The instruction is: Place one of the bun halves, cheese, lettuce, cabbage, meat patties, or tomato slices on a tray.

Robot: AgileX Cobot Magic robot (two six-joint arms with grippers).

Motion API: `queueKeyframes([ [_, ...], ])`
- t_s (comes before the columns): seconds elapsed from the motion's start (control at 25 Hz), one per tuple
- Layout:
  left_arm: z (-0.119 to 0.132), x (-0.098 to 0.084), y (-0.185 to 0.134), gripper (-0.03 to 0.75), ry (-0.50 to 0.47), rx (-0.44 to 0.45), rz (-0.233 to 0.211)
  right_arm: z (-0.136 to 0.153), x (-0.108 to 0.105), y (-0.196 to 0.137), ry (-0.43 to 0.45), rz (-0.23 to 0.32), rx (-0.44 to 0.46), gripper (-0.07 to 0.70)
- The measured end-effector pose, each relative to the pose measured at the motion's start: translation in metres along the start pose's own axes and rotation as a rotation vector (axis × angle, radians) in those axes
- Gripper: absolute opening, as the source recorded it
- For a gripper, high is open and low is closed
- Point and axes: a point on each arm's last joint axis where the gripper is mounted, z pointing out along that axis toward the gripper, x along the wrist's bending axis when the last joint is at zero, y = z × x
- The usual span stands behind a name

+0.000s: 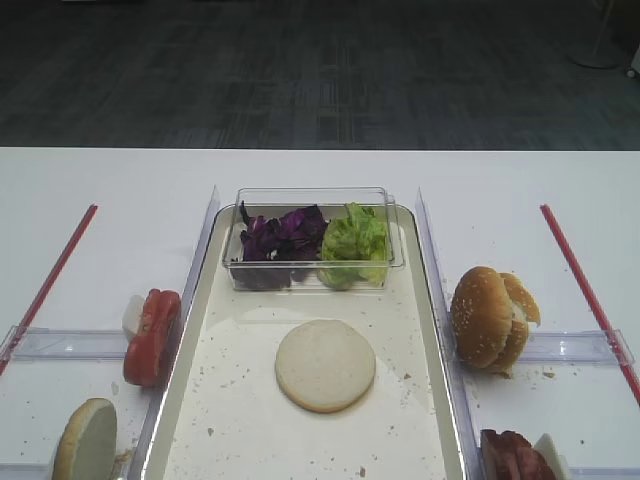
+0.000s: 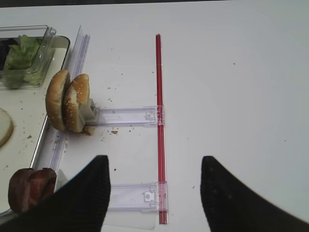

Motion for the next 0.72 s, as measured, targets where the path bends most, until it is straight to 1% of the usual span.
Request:
queueKeyframes([
  [0.12, -0.003, 0.0, -0.002, 0.618, -0.005, -0.034, 0.004, 0.0, 0.0, 0.0, 0.0, 0.0, 0.0, 0.445],
  [0.24, -0.008, 0.001, -0.006, 0.618, -0.016, -0.073, 0.019, 0.0, 0.0, 0.0, 0.0, 0.0, 0.0, 0.445],
  [0.36, -0.014, 0.001, -0.012, 0.618, -0.034, -0.133, 0.027, 0.0, 0.0, 0.0, 0.0, 0.0, 0.0, 0.445],
  [0.48, -0.022, 0.002, -0.021, 0.618, -0.047, -0.211, 0.031, 0.0, 0.0, 0.0, 0.0, 0.0, 0.0, 0.445],
  [0.68, -0.037, 0.007, -0.043, 0.618, -0.071, -0.399, 0.032, 0.0, 0.0, 0.0, 0.0, 0.0, 0.0, 0.445],
  [0.72, -0.039, 0.007, -0.047, 0.618, -0.074, -0.425, 0.033, 0.0, 0.0, 0.0, 0.0, 0.0, 0.0, 0.445],
])
